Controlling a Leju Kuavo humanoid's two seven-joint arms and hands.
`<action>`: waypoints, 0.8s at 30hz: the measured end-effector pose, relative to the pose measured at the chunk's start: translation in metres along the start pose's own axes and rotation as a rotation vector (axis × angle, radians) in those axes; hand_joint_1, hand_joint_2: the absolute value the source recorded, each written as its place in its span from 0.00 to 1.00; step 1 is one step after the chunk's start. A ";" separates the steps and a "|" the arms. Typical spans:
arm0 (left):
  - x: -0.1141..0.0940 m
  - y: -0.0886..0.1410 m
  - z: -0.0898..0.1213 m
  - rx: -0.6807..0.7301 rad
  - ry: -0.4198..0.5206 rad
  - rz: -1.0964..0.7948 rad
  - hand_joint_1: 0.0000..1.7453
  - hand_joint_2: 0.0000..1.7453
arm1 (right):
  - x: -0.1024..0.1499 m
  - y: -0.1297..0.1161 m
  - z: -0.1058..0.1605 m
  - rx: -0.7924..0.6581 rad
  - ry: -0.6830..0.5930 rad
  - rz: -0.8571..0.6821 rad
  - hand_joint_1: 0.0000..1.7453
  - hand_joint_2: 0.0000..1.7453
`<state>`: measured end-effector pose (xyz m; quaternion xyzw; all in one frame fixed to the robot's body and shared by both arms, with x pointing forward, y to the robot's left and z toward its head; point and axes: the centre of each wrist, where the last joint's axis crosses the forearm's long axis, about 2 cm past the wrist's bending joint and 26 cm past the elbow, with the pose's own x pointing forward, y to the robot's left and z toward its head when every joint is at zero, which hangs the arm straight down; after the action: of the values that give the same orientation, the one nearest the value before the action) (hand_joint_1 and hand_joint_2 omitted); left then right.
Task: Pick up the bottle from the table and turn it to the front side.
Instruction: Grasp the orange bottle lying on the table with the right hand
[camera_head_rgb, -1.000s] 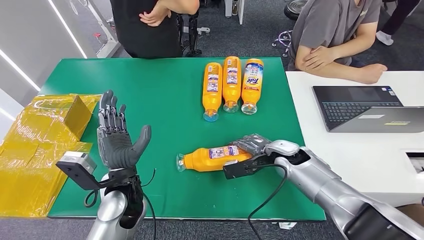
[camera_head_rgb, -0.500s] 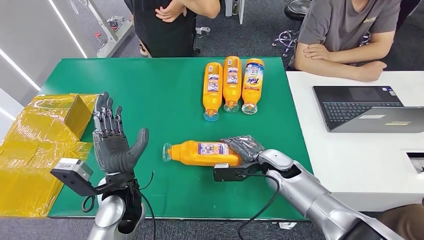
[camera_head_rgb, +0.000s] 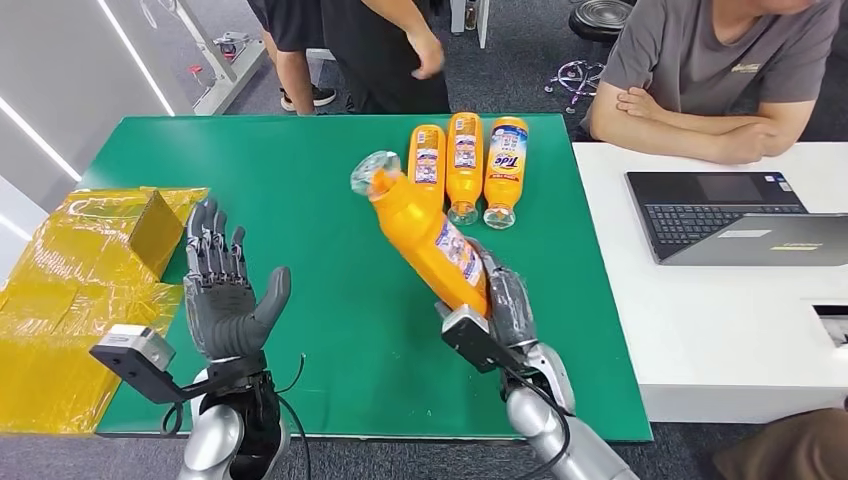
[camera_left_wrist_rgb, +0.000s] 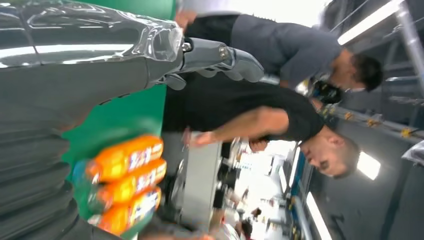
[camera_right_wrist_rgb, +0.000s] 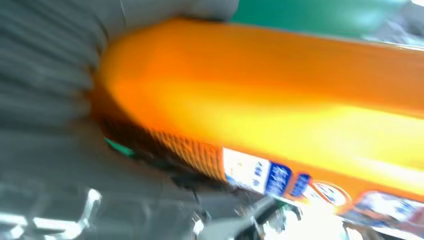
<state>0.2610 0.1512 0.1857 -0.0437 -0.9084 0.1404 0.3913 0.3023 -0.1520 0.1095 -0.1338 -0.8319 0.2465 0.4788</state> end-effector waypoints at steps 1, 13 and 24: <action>0.000 -0.001 0.000 -0.006 0.012 0.023 0.00 1.00 | 0.001 0.002 0.004 -0.035 0.005 -0.027 1.00 1.00; -0.001 -0.011 0.002 -0.149 0.135 0.315 0.00 1.00 | 0.024 0.012 0.023 -0.094 -0.027 -0.098 1.00 1.00; -0.004 -0.020 0.001 -0.237 0.166 0.379 0.00 1.00 | 0.026 0.012 0.019 -0.033 -0.045 -0.092 1.00 1.00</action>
<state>0.2640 0.1308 0.1883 -0.2706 -0.8588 0.0996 0.4235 0.2724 -0.1353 0.1136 -0.0978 -0.8518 0.2133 0.4683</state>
